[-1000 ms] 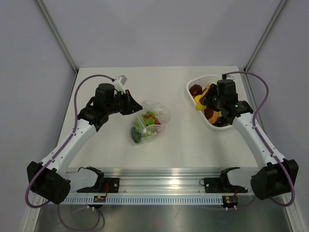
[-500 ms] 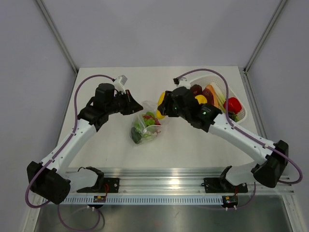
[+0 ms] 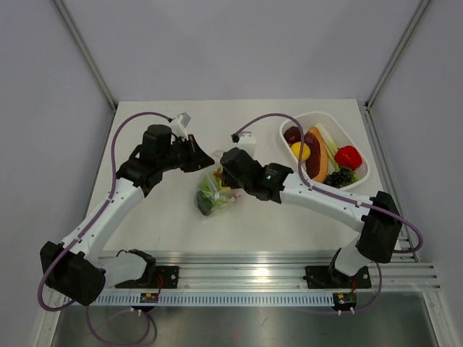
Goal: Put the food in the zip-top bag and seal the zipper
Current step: Place the fake fruit in the zipper food storage bag.
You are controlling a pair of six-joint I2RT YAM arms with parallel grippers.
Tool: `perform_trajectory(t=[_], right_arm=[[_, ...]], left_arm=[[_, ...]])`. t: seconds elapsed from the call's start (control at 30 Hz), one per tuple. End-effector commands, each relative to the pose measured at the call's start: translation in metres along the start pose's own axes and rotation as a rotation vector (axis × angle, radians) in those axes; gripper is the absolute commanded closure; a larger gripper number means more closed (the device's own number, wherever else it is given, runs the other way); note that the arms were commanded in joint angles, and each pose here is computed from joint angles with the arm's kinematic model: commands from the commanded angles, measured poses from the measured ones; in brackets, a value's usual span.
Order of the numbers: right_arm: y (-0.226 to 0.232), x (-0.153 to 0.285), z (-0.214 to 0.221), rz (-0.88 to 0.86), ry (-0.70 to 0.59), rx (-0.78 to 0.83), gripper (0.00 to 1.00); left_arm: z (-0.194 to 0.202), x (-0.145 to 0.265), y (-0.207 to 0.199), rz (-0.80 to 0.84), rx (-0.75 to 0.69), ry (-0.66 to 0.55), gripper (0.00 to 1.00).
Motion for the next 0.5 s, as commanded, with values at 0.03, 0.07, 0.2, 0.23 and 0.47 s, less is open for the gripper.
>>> perform_trajectory(t=[0.03,0.07,0.2,0.23,0.47], right_arm=[[0.012,0.006,0.001,-0.002,-0.064,-0.029,0.91],[0.012,0.005,0.006,-0.001,-0.051,-0.025,0.91],[0.012,-0.002,0.023,-0.001,0.002,-0.022,0.87],[0.012,-0.004,0.026,0.001,0.010,-0.022,0.85],[0.000,0.001,0.047,0.032,0.114,0.044,0.40]], left_arm=[[-0.014,0.004,-0.014,0.056,-0.014,-0.061,1.00],[-0.015,0.004,-0.014,0.057,-0.012,-0.063,1.00],[-0.016,0.005,-0.015,0.058,-0.014,-0.069,1.00],[-0.017,0.006,-0.015,0.057,-0.018,-0.071,1.00],[-0.015,0.006,-0.013,0.046,-0.019,-0.066,1.00]])
Point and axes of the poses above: each gripper's point midway between its finger pads, its own x axis back along the fingers, its own y axis along the line the jaws close on, z = x × y, the point moved 2 cm from there along x, back along the fingers, and after that the axes turned 9 degrees about -x, right-handed, at the moved point
